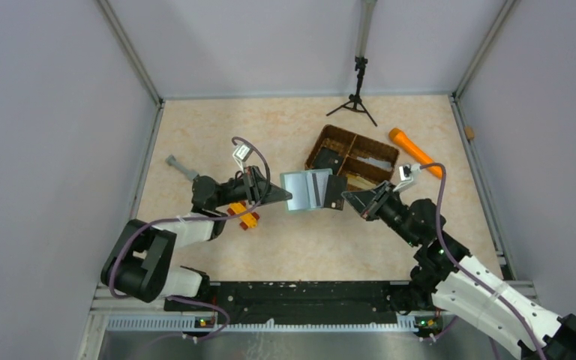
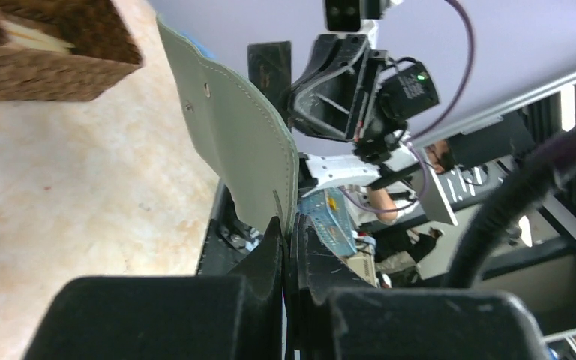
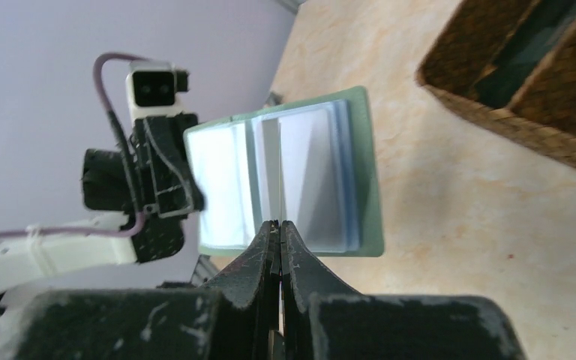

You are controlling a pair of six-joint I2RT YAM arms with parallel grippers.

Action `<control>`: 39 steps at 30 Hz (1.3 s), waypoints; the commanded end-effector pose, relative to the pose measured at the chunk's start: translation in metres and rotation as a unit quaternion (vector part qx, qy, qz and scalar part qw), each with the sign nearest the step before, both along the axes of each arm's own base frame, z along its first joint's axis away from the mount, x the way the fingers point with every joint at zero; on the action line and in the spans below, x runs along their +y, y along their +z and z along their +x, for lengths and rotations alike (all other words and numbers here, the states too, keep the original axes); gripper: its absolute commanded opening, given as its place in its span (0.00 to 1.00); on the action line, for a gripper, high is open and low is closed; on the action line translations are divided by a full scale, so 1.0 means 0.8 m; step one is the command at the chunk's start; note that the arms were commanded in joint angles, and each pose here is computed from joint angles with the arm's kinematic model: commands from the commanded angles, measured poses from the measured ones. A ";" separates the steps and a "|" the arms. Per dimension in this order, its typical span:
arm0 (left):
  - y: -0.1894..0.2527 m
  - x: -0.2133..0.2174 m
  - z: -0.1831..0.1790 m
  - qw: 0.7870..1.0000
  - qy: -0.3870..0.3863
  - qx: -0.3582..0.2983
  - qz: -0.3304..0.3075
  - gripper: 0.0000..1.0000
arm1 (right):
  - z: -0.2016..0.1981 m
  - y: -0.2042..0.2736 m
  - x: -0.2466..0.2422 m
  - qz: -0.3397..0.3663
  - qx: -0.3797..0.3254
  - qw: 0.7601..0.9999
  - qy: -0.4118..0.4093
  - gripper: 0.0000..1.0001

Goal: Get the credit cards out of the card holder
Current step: Remove the credit card from the card holder, then place the credit card in the storage box.

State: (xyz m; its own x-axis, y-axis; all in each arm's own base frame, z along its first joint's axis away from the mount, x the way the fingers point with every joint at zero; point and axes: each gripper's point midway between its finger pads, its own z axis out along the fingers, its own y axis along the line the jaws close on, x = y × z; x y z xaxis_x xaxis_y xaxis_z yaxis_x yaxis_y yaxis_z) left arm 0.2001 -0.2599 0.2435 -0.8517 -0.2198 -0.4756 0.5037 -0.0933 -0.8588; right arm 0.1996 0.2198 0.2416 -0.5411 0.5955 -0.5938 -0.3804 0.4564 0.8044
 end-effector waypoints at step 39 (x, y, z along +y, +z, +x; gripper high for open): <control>-0.067 0.057 0.039 0.953 0.171 -0.018 0.251 0.01 | 0.310 -0.078 0.021 -0.101 0.077 0.968 -0.216 0.21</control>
State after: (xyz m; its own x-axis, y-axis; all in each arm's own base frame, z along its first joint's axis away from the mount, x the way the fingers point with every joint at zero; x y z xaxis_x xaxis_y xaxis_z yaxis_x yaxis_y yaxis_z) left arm 0.2286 -0.2150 0.1756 -0.7964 -0.2052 -0.5689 0.4079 0.5122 -0.7558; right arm 0.4235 0.2254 0.1513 -0.3710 0.6328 -0.6796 0.0772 0.7503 0.6565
